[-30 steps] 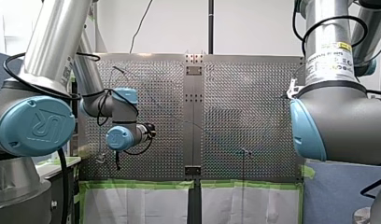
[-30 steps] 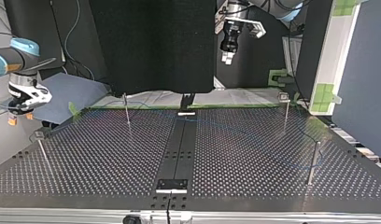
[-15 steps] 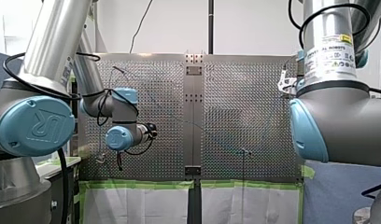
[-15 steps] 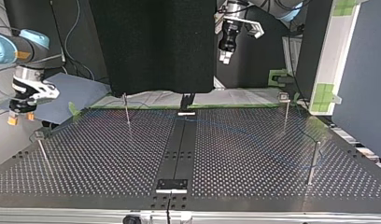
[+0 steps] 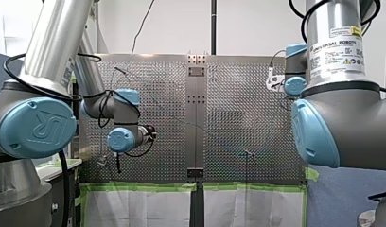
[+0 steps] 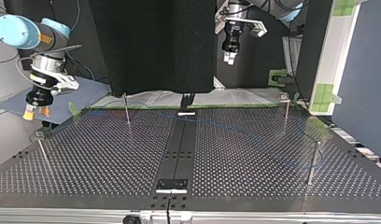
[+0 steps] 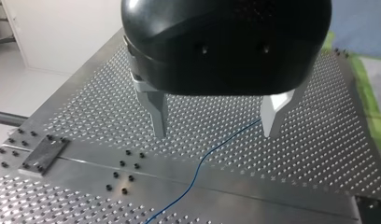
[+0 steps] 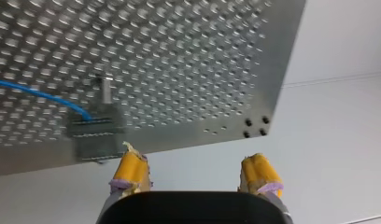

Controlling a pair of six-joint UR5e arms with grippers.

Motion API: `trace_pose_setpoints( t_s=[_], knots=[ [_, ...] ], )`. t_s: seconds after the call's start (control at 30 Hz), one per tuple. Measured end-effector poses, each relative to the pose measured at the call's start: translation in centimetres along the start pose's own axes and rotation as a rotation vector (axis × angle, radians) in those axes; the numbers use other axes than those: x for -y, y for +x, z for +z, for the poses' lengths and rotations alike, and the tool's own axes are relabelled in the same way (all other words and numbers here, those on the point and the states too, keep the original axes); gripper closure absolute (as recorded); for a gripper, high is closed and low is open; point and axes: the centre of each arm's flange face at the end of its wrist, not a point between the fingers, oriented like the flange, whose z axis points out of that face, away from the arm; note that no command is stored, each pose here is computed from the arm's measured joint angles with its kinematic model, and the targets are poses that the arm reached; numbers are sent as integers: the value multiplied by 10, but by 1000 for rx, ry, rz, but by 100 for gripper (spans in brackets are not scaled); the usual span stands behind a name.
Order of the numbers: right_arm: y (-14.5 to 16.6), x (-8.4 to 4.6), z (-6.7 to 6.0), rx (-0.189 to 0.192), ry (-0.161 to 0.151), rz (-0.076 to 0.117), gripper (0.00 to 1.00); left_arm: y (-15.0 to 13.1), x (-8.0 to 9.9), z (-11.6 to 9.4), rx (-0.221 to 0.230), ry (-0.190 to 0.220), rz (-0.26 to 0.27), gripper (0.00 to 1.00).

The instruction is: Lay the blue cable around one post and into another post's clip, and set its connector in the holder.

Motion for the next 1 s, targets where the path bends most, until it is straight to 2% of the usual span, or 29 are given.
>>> trace_pose_setpoints(
  t_s=[0.17, 0.3, 0.53, 0.77, 0.87, 1.0],
  knots=[
    [-31, 16, -22, 64, -4, -16, 1, -2, -2, 2, 16, -12, -4, 0],
    [-55, 29, -33, 100, -5, -41, 1, -3, -4, 3, 24, -34, -4, 0],
    [-76, 55, -35, 101, -3, -86, 1, -4, -12, 4, 30, -92, 10, 0],
    [-92, 83, -34, 111, -3, -89, 1, -4, -14, 5, 28, -103, 14, 0],
    [-103, 95, -38, 125, 2, -94, 1, -4, -15, 5, 27, -104, 13, 0],
    [-122, 112, -49, 159, 31, -103, 1, -3, -15, 5, 26, -105, 13, 0]
  ],
)
